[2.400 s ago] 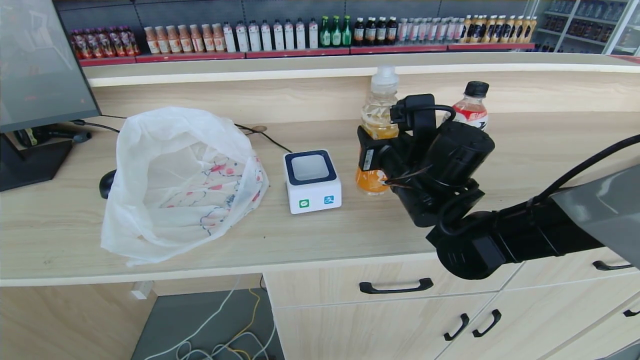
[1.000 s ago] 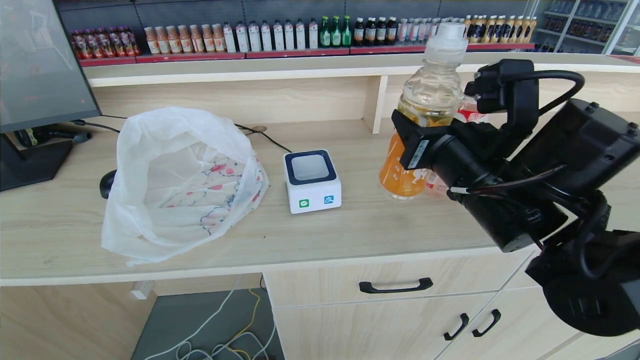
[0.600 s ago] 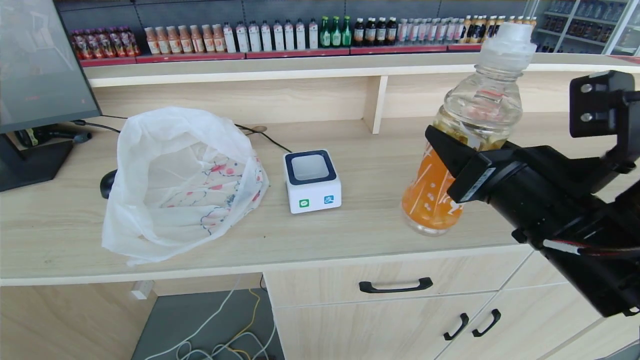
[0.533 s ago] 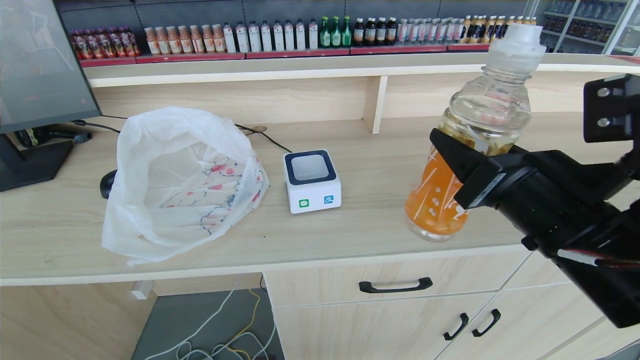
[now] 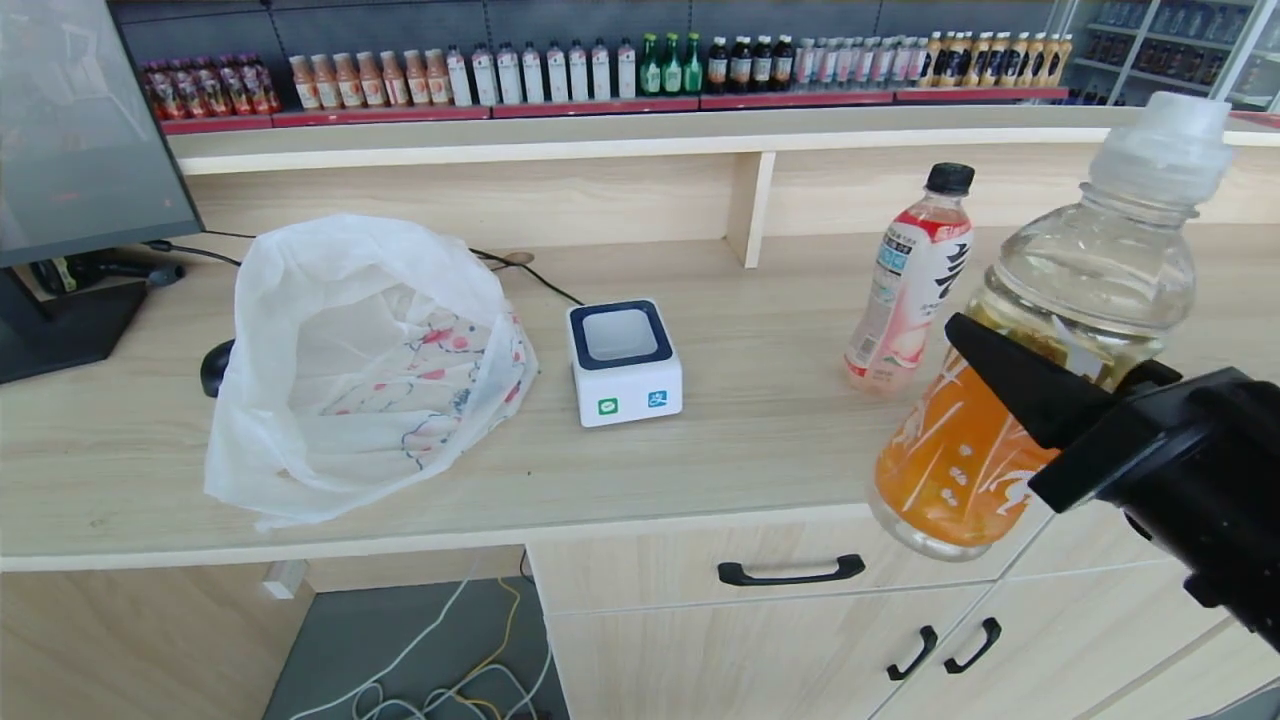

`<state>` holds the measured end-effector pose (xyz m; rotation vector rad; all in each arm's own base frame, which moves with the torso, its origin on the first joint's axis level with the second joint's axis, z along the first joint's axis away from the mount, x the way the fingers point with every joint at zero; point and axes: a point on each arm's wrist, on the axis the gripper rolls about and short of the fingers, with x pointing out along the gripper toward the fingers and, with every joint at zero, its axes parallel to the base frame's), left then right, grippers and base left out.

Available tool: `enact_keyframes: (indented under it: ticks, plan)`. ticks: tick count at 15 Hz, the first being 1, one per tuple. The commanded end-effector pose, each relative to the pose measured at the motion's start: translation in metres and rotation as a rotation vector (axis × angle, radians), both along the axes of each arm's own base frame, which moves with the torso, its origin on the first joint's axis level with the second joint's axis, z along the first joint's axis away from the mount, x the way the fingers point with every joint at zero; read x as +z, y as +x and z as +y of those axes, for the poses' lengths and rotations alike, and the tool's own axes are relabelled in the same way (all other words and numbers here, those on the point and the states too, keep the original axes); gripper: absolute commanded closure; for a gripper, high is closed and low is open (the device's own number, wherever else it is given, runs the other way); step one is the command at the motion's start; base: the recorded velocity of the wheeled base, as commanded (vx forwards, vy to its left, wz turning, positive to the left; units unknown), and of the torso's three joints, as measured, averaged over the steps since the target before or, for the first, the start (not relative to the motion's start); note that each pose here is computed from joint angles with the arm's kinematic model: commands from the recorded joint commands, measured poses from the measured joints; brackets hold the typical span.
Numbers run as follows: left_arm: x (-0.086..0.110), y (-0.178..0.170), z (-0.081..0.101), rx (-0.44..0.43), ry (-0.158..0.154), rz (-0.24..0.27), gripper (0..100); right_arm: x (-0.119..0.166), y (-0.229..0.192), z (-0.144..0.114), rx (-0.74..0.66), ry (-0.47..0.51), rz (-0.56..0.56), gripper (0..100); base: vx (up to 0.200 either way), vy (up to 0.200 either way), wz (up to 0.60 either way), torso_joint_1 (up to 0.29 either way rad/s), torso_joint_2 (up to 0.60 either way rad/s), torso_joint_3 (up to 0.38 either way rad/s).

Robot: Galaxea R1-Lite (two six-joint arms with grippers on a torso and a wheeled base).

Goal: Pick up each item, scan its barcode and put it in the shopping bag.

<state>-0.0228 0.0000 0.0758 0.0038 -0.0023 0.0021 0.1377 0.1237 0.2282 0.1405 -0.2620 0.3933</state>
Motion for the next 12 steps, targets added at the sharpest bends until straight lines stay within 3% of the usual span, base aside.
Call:
enact_keyframes:
  ticks: [1,4,8,10,12]
  plan:
    - [0.000,0.000,0.000,-0.001,0.001,-0.001,0,-0.014,-0.030,-0.025,0.020,-0.008,0.000,100,0.000,0.000,0.00,0.000,0.00,0.000]
    - [0.000,0.000,0.000,-0.001,-0.001,-0.001,0,-0.028,-0.047,-0.043,0.008,-0.048,-0.004,100,0.000,0.000,0.00,0.000,0.00,0.000]
    - [0.000,0.000,0.000,0.001,0.001,-0.001,0,-0.042,-0.048,-0.043,0.000,-0.162,0.021,100,0.000,0.000,0.00,0.000,0.00,0.000]
    - [0.000,0.000,0.000,0.001,-0.001,-0.001,0,-0.052,-0.039,-0.034,-0.009,-0.278,0.046,100,0.000,0.000,0.00,0.000,0.00,0.000]
    - [0.000,0.000,0.000,0.001,0.001,-0.001,0,-0.044,-0.030,-0.018,-0.008,-0.377,-0.010,100,0.000,0.000,0.00,0.000,0.00,0.000]
